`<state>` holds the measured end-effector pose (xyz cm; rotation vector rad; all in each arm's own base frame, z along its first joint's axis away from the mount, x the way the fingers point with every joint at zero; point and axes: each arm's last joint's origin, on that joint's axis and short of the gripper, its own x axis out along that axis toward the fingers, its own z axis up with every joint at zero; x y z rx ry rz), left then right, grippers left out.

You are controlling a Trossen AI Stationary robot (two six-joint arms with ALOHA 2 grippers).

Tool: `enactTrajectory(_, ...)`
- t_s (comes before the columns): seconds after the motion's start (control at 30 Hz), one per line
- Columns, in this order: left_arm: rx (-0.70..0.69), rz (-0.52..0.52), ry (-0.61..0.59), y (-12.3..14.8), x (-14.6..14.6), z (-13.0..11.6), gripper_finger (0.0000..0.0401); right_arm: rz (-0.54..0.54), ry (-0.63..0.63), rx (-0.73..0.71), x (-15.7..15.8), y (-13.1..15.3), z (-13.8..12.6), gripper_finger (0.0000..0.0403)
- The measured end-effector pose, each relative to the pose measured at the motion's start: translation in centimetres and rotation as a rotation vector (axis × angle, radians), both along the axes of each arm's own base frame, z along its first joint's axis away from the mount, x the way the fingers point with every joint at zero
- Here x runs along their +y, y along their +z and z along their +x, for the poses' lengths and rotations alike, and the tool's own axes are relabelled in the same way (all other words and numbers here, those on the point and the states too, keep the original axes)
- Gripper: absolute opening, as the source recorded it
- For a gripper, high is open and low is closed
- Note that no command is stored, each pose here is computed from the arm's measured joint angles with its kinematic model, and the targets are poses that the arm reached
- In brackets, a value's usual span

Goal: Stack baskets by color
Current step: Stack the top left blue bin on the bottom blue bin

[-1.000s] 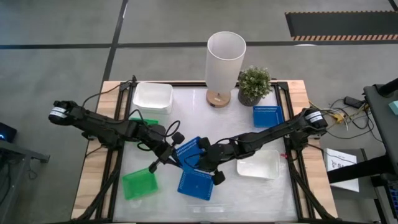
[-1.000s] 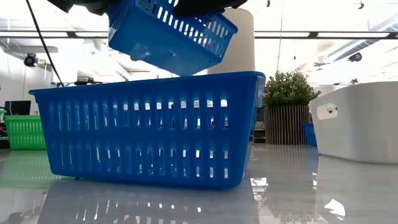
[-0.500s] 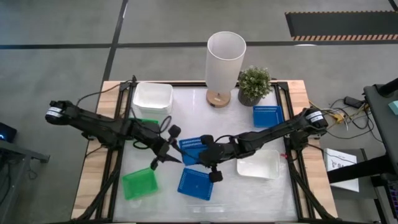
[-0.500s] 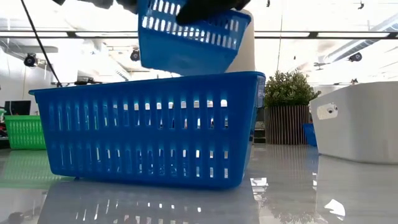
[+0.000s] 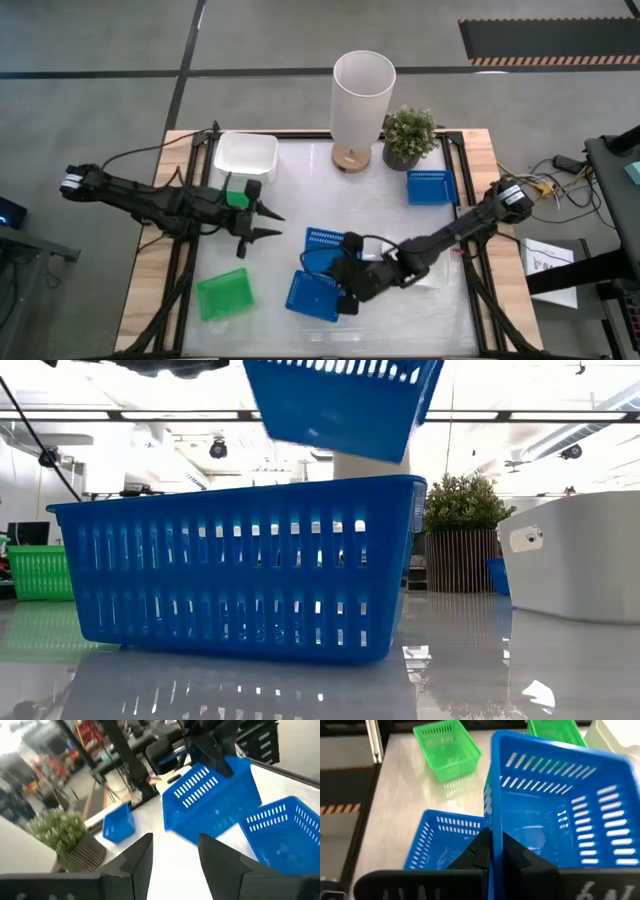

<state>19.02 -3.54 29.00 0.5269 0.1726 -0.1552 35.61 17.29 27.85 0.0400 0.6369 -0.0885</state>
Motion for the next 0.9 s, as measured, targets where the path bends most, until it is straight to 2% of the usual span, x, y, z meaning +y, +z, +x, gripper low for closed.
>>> enactTrajectory(0.07,-0.081,0.021,-0.005,0.3,0.1,-0.4,0.0141,-0.005,-0.007,-0.024,0.9,0.1,-0.4,0.0008)
enactTrajectory(0.2,-0.217,0.000,0.012,1.3,0.3,-1.1,0.0141,-0.018,-0.013,-0.072,2.7,-0.3,-0.6,0.0008)
enactTrajectory(0.37,-0.307,-0.022,0.023,1.8,0.5,-1.9,0.0141,-0.034,-0.001,-0.059,4.3,-2.1,0.8,0.0008)
enactTrajectory(0.63,-0.322,-0.033,0.024,1.9,0.6,-2.4,0.0141,-0.071,0.007,-0.018,6.7,-4.2,4.1,0.0008)
enactTrajectory(0.9,-0.310,-0.030,0.023,1.7,0.5,-2.2,0.0141,-0.116,-0.006,0.130,9.0,-5.3,7.1,0.0008)
